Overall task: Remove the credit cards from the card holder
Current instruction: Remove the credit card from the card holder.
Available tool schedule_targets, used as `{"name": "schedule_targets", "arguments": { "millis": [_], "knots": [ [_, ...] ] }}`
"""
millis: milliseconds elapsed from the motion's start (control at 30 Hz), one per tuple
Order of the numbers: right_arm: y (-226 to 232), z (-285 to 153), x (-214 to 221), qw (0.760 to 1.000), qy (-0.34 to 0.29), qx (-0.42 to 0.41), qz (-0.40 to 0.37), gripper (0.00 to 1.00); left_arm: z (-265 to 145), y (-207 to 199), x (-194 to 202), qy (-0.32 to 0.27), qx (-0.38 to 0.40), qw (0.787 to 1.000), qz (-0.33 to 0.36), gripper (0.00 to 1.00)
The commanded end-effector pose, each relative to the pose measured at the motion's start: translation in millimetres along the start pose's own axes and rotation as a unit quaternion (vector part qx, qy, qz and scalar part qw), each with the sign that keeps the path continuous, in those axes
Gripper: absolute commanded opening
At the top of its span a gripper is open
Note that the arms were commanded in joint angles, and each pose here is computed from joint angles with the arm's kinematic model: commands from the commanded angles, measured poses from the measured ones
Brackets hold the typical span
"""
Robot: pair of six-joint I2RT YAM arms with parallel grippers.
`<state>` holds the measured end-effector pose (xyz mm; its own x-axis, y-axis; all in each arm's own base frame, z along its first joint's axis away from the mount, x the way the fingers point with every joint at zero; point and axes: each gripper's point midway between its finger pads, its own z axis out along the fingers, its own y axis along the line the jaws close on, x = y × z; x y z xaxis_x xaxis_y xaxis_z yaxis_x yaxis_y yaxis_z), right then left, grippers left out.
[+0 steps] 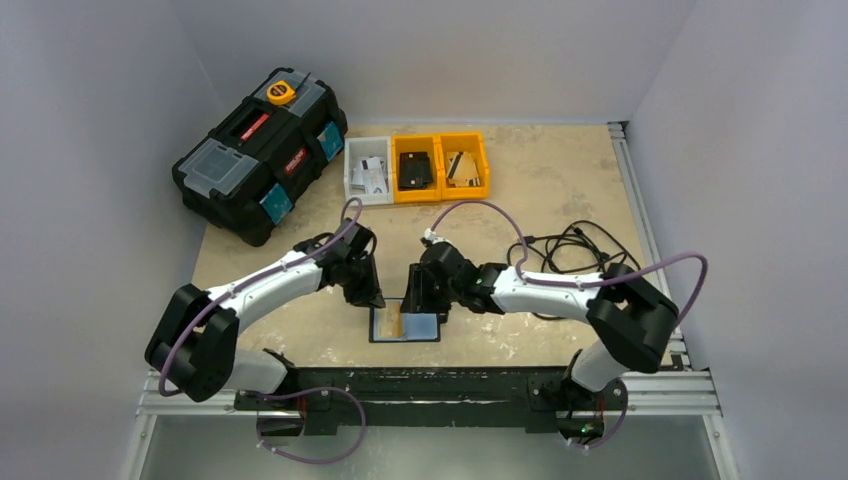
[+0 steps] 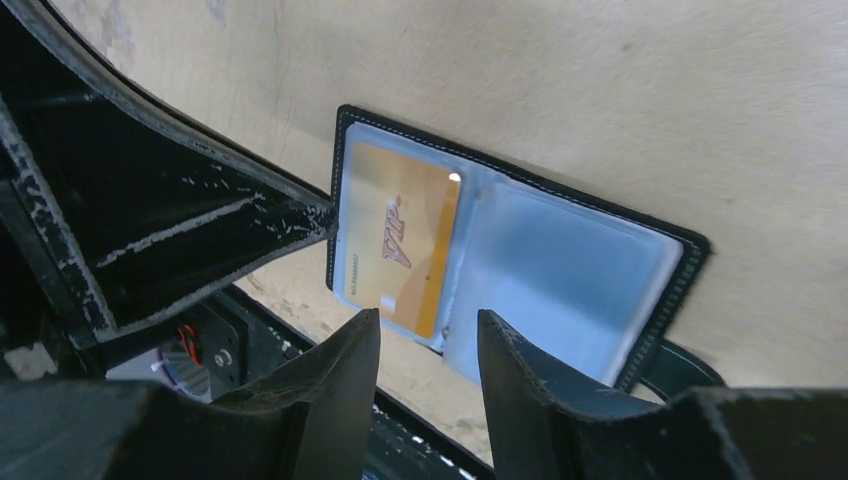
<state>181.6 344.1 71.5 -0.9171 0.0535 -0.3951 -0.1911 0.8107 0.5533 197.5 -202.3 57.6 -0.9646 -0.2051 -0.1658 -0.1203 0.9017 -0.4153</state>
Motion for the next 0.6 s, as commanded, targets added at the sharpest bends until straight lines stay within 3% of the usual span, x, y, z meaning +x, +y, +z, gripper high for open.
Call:
{"name": "schedule_targets", "arguments": {
  "millis": [0, 267, 567],
  "knots": [
    [45, 10, -8, 0.997, 0.005, -0.075, 0.006, 0.4, 2, 14, 3, -0.003, -0.013, 1.0, 0.011, 0.09],
    [41, 28, 1, 0.997, 0.024, -0.075, 0.004, 0.4, 16, 23, 10, 0.012, -0.022, 1.0, 0.003, 0.01],
    [33, 37, 9, 0.997, 0.037, -0.069, 0.009, 0.4, 25, 34, 13, 0.016, -0.043, 0.999, -0.002, 0.0]
  ]
}}
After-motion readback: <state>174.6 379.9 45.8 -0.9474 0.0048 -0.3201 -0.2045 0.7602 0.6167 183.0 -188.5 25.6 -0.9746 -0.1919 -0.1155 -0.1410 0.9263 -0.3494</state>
